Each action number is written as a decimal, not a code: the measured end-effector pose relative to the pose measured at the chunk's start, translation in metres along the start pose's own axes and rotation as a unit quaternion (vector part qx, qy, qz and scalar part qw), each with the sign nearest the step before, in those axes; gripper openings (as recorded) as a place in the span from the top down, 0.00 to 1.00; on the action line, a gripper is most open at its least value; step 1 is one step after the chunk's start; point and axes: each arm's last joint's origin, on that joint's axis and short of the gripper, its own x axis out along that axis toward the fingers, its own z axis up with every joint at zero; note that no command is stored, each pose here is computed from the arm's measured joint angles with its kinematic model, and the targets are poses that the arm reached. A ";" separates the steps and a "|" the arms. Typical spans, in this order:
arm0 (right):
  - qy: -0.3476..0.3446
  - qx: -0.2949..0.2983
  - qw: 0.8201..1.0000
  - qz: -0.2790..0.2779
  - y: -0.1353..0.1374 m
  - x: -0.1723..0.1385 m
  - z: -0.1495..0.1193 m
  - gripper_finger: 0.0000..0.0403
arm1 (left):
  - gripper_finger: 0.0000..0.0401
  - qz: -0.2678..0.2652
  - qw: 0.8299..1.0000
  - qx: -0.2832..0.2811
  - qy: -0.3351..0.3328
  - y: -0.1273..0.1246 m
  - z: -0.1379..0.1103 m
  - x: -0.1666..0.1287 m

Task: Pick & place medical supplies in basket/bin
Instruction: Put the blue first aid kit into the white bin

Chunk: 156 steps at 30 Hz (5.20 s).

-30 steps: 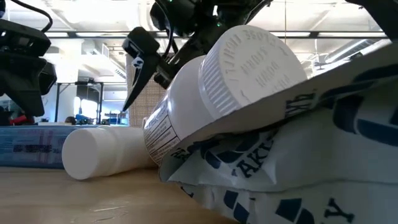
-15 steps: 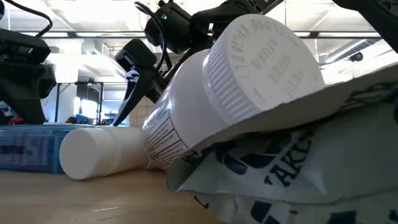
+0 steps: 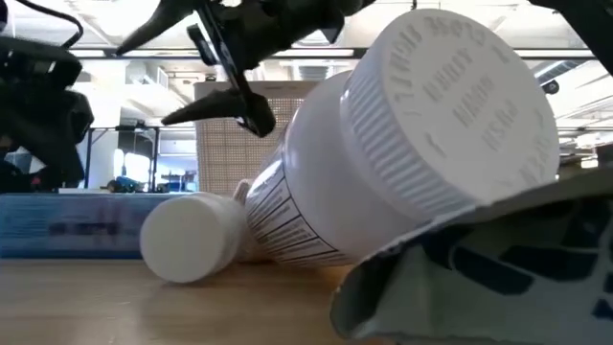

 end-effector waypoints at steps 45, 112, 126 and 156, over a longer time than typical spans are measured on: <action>0.123 -0.143 0.976 -0.109 -0.073 0.002 -0.018 0.22 | 0.27 0.072 0.987 -0.138 0.042 -0.082 -0.073 0.051; 0.148 0.095 0.979 -0.103 -0.086 0.012 -0.033 0.22 | 0.27 0.120 0.982 -0.138 -0.040 -0.031 0.005 -0.022; 0.116 0.143 0.978 -0.098 -0.097 0.020 -0.036 0.22 | 0.28 0.111 0.971 -0.184 -0.107 -0.021 -0.008 0.014; 0.107 0.108 0.988 -0.033 -0.081 0.004 -0.016 0.22 | 0.43 0.092 0.974 -0.164 -0.129 -0.019 -0.013 0.027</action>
